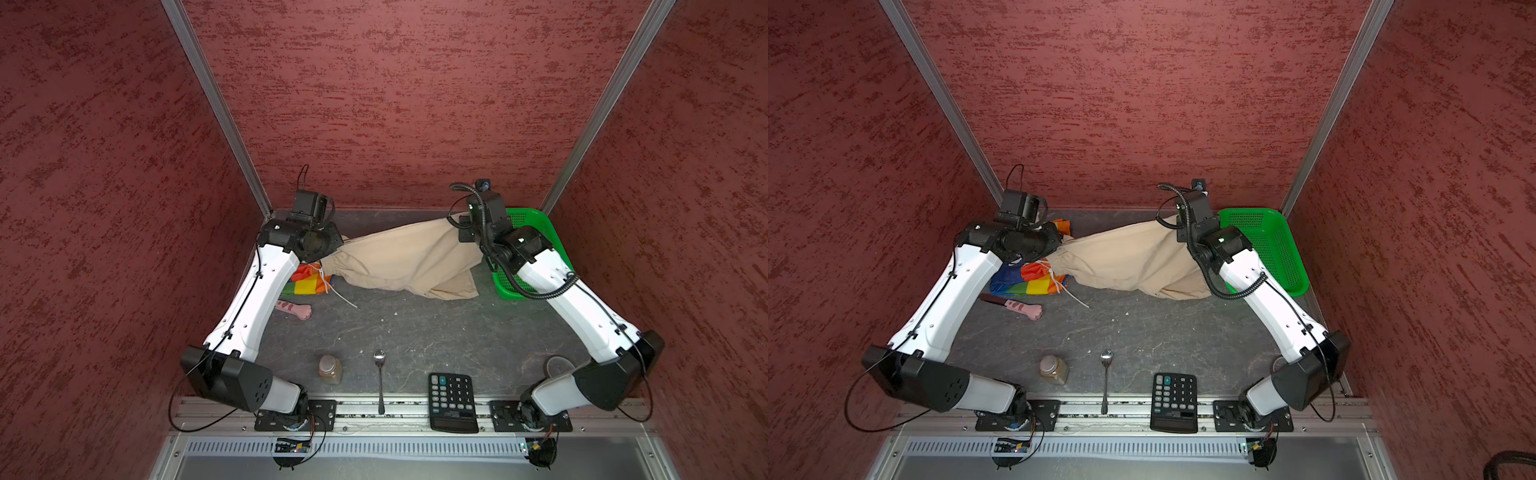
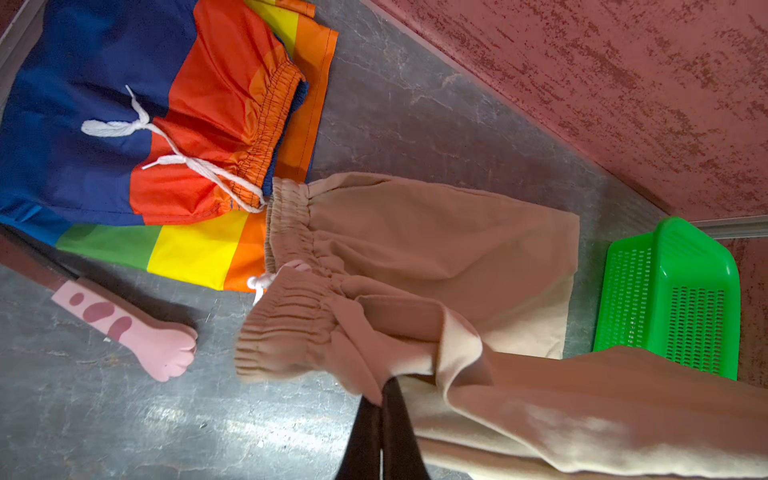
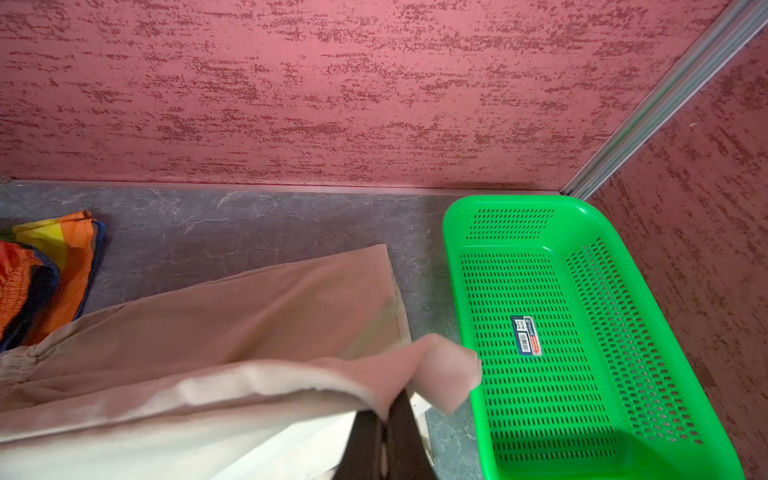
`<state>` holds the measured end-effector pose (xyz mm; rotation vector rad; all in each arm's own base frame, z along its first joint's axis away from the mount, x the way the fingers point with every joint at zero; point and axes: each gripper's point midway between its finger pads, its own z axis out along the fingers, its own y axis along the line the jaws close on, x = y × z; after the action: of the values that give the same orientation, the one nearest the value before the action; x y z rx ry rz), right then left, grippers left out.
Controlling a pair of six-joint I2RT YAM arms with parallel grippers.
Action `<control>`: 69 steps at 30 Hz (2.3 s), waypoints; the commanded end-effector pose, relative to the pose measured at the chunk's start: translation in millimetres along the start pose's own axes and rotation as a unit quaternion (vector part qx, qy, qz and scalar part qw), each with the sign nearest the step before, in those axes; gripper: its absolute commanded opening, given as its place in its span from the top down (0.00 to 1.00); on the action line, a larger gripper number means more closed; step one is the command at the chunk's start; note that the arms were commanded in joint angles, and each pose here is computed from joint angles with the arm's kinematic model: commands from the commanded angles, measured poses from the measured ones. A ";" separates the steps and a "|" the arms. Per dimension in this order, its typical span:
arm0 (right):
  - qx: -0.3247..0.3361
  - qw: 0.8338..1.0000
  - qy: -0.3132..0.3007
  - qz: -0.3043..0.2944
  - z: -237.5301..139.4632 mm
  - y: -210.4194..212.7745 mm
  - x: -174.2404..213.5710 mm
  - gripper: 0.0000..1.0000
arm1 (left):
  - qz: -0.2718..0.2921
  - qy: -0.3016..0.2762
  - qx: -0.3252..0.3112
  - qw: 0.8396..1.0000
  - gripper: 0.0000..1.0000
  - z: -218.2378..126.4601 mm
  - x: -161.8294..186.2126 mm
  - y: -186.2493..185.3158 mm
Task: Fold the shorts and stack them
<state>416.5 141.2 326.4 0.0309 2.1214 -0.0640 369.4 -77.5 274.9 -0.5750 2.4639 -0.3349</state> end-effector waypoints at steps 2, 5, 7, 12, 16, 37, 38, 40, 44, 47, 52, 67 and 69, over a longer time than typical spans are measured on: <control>0.006 1.000 -0.005 -0.005 13.0 -3.2 -7.1 1.00 | 0.000 -0.009 0.004 1.000 1.00 4.7 -14.8 -3.9; 0.005 1.000 -0.006 0.003 8.6 -5.5 -7.6 1.00 | 0.003 -0.004 0.001 1.000 1.00 5.7 -13.6 -3.7; 0.002 1.000 -0.008 0.013 -1.1 -9.2 -9.4 1.00 | 0.005 -0.003 -0.002 1.000 1.00 2.7 -11.4 -1.1; -0.019 0.998 -0.011 0.051 -35.5 -20.9 -7.1 1.00 | 0.003 -0.010 0.001 1.000 1.00 -12.2 -2.7 6.7; -0.052 0.995 0.009 0.084 -54.6 -22.3 11.5 1.00 | -0.002 -0.016 0.005 1.000 1.00 -24.9 6.9 14.5; -0.103 0.985 0.093 0.098 -35.9 -1.1 79.8 1.00 | -0.021 -0.001 -0.007 1.000 1.00 -5.7 26.7 32.5; -0.092 0.987 0.095 0.090 -26.4 -1.4 80.8 1.00 | -0.022 0.004 -0.008 1.000 1.00 1.9 24.5 31.5; -0.073 0.989 0.100 0.076 -8.1 -1.5 81.2 1.00 | -0.025 0.011 -0.013 1.000 1.00 17.5 19.1 30.8; -0.055 0.989 0.120 0.060 33.9 0.7 84.1 1.00 | -0.036 0.030 -0.021 0.999 1.00 51.7 5.6 32.3; -0.044 0.990 0.126 0.052 61.2 -1.1 81.9 1.00 | -0.039 0.045 -0.033 0.998 1.00 79.7 -4.3 32.6; -0.036 0.988 0.137 0.054 108.0 -5.8 80.5 1.00 | -0.041 0.061 -0.044 0.996 1.00 121.3 -17.3 28.3; -0.044 0.976 0.207 0.052 204.0 0.2 126.9 0.63 | -0.027 0.116 -0.075 0.990 0.60 209.2 -22.1 22.5; -0.041 0.976 0.206 0.054 211.3 -1.6 123.8 0.52 | -0.026 0.115 -0.078 0.990 0.42 211.3 -23.5 22.9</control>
<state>514.2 127.1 94.8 0.1114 2.5793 0.0735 501.5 -74.9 106.2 -0.7167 2.7183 -0.2775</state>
